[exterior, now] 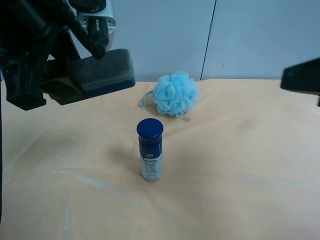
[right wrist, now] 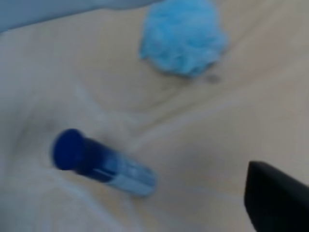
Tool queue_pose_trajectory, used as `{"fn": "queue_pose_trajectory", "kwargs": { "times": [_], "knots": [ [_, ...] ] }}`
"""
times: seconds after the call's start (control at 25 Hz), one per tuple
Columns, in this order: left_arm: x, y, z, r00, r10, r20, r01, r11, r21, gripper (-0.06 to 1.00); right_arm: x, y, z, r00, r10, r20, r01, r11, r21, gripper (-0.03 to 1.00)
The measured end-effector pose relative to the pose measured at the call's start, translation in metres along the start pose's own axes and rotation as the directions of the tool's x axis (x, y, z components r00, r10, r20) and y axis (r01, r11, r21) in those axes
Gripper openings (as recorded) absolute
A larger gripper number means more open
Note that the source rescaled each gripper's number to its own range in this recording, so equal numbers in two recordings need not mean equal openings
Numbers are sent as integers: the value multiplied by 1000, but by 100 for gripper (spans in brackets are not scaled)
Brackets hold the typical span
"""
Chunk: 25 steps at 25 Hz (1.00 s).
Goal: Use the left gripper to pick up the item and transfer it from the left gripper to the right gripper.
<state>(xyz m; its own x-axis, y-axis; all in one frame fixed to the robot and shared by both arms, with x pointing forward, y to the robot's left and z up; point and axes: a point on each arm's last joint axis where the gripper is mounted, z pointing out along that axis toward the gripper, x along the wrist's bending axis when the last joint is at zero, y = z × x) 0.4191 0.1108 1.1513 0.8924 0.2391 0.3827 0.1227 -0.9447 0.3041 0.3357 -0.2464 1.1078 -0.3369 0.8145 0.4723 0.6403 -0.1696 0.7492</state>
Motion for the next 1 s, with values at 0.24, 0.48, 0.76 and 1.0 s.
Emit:
{"fn": "queue_pose_trajectory", "kwargs": {
  "times": [0.24,0.48,0.76,1.0],
  "knots": [
    [0,0,0,1000,0,0,0,1000,0,8,-2,27,59,940,106,-324,-78,992,99,100],
    [0,0,0,1000,0,0,0,1000,0,8,-12,34,106,811,240,-533,-160,968,191,100],
    [0,0,0,1000,0,0,0,1000,0,8,7,38,148,753,238,-613,-70,956,284,100],
    [0,0,0,1000,0,0,0,1000,0,8,23,45,175,739,234,-632,-32,949,314,100]
  ]
}}
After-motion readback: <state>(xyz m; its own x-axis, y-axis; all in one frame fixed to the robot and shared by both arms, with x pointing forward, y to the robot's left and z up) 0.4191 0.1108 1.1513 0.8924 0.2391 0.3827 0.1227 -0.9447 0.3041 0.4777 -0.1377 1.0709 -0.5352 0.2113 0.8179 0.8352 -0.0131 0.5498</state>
